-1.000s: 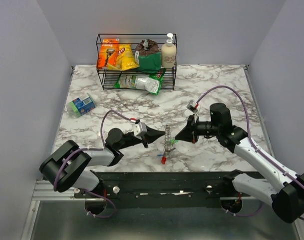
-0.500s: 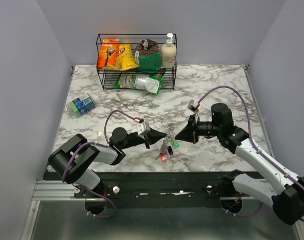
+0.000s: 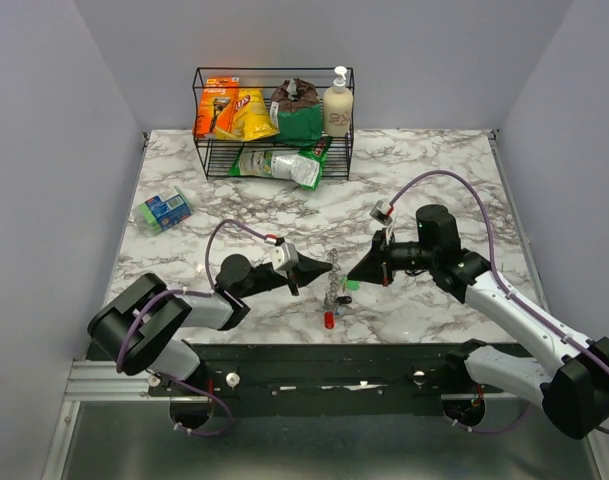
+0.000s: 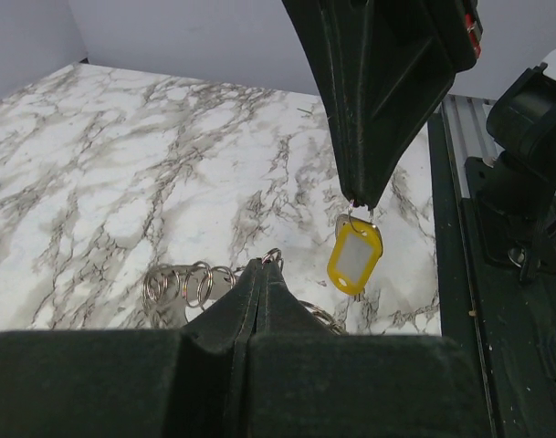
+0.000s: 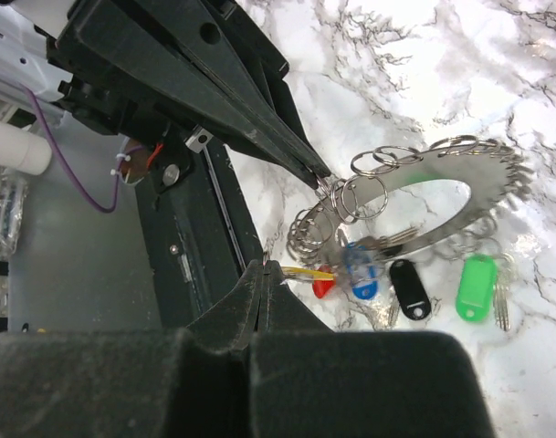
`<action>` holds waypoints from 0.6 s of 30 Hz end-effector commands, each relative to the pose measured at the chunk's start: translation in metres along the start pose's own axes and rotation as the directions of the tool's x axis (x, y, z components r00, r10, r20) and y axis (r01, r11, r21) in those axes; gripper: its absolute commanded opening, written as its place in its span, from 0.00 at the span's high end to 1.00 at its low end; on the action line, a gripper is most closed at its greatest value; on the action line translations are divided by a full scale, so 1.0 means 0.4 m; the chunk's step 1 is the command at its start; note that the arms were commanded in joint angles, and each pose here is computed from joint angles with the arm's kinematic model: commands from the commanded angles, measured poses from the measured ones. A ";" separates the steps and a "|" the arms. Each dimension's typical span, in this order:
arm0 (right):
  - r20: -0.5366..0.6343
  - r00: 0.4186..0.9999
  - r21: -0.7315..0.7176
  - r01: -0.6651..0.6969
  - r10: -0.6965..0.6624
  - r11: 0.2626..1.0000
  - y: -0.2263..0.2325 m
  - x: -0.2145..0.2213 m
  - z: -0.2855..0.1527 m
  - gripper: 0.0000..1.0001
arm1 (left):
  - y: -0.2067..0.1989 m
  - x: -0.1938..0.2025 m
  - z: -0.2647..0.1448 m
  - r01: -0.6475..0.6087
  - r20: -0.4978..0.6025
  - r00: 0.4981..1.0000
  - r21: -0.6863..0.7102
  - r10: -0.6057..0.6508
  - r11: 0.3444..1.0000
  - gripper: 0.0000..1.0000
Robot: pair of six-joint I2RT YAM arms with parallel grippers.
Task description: Put the keys on the keyring
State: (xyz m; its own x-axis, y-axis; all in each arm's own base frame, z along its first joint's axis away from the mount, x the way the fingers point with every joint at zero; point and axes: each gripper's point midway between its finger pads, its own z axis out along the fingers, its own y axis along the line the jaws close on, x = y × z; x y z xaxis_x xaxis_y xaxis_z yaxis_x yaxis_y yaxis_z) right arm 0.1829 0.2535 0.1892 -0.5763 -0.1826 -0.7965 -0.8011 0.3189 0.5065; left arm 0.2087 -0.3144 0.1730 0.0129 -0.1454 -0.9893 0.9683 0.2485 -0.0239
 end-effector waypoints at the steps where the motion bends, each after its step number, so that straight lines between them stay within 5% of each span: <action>1: 0.008 1.000 -0.042 0.015 -0.014 0.999 0.017 -0.005 0.011 0.99 | -0.005 -0.137 0.009 -0.150 0.164 0.975 0.002 0.147 0.989 1.00; 18: 0.043 0.997 -0.133 0.076 -0.071 0.988 0.072 -0.034 0.008 0.99 | -0.039 -0.131 -0.049 -0.193 0.039 0.980 -0.072 0.196 0.979 1.00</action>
State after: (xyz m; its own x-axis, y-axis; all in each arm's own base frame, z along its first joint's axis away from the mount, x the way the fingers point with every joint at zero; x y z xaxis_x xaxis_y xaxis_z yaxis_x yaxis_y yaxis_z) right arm 0.1760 0.2624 0.1983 -0.5503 -0.1805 -0.8152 -0.8275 0.2484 0.5035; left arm 0.1828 -0.2980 0.2338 0.1987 -0.1871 -0.9621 0.9484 0.2844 0.1405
